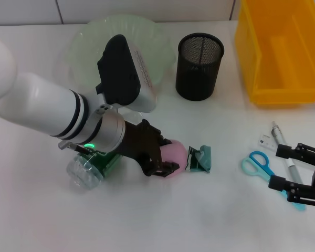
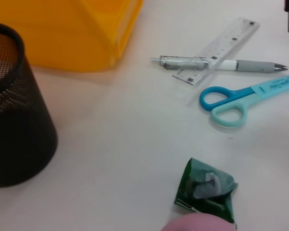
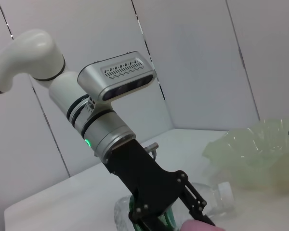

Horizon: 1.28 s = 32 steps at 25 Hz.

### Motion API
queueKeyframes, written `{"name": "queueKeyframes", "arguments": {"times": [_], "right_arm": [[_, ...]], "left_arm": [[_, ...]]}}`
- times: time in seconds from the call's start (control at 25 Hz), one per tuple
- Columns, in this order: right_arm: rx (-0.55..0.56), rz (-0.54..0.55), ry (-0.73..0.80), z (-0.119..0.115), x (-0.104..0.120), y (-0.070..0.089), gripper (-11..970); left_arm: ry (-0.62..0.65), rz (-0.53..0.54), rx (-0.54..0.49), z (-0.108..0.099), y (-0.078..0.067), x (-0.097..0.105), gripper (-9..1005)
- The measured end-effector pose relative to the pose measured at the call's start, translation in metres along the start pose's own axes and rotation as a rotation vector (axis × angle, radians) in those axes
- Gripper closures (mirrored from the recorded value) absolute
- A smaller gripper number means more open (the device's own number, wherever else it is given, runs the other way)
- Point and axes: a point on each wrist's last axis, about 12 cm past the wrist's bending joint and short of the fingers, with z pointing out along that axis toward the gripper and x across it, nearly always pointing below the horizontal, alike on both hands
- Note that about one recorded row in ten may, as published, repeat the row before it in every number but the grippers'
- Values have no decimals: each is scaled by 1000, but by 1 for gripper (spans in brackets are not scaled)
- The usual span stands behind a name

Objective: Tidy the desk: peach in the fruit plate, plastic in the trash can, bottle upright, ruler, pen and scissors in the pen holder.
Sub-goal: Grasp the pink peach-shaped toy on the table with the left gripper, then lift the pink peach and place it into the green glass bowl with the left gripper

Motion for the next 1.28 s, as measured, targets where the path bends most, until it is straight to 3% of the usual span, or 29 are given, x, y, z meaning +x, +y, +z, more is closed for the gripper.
{"name": "queueKeyframes", "arguments": {"times": [0.44,0.72,0.88,0.92,0.96,1.04,1.08,1.12,1.16,1.2,1.24,1.28], "right_arm": [[-5,-4,-1,2,-1,-1,142],[-7,-6,-4,4,-2,-1,142],[-11,-10,-6,6,-4,-2,142],[-11,-10,-6,6,-4,-2,142],[-14,-11,-8,7,-4,-2,142],[-16,-11,-9,8,-4,-2,142],[-19,-13,-12,9,-4,-2,142],[-19,-13,-12,9,-4,-2,142],[-26,-14,-15,13,-5,-2,142],[-26,-14,-15,13,-5,-2,142],[-29,-15,-16,14,-5,-2,142],[-38,-19,-17,18,-7,-3,142]], "left_arm": [[-17,10,-4,-2,-2,-3,737],[-118,-11,-30,-20,0,-11,783],[-301,-107,-95,-59,19,-9,811],[-301,-107,-95,-59,19,-9,818],[-379,-155,-136,-76,30,-4,826],[-416,-182,-159,-83,36,0,841],[-501,-252,-227,-98,51,12,849],[-501,-252,-227,-98,51,12,858],[-569,-349,-316,-106,71,30,867],[-569,-349,-316,-106,71,30,875],[-586,-425,-369,-104,87,39,884],[-586,-425,-369,-104,87,39,892]]}}
